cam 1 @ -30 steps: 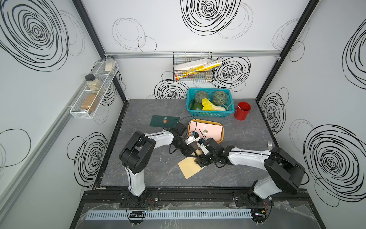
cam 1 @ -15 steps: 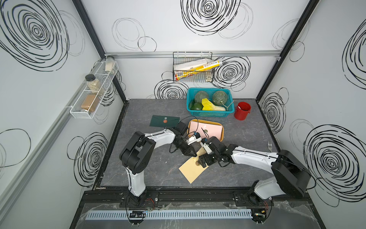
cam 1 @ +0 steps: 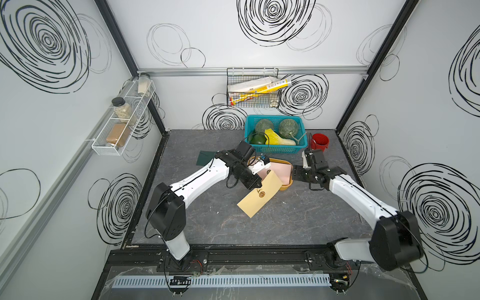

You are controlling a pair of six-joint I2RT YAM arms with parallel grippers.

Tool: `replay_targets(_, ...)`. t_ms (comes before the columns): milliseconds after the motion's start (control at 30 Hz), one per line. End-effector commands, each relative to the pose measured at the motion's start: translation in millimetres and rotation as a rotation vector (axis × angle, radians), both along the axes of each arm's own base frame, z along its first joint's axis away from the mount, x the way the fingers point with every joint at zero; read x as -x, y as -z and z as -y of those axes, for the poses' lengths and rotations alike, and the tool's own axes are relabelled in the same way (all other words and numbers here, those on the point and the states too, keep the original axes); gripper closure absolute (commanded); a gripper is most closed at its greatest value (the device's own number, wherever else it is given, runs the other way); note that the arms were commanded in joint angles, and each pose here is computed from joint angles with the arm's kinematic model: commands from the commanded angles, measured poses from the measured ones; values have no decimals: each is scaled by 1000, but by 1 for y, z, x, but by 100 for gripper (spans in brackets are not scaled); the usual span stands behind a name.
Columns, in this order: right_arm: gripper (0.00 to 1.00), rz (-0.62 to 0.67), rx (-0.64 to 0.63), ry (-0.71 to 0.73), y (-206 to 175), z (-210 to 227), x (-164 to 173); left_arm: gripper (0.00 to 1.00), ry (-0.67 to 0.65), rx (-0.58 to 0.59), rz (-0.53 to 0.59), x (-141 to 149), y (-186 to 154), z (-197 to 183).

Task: Put the sealed envelopes into the storage box
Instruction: Pick up the envelope from the center of the board.

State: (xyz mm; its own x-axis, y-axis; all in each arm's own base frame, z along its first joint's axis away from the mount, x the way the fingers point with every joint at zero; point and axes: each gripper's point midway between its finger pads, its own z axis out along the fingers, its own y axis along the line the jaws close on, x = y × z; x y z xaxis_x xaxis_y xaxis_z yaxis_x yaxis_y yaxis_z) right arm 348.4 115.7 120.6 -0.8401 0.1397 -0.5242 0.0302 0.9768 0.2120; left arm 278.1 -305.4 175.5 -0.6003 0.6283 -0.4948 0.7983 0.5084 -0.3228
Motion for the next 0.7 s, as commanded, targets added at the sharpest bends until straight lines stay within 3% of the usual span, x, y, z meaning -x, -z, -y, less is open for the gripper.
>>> replay_targets(0, 42, 2, -24, 4, 5, -7, -18, 100, -121, -117, 107, -18, -19, -27)
replay_targets(267, 67, -90, -37, -3, 47, 1, -27, 100, -188, -115, 197, -40, -45, -28)
replay_targets(433, 87, -101, -61, -52, 51, -6, -22, 100, -147, -114, 222, -42, -53, -23)
replay_targets(667, 90, -67, -105, -219, 33, -25, -8, 98, 65, -142, 297, -41, -67, 6)
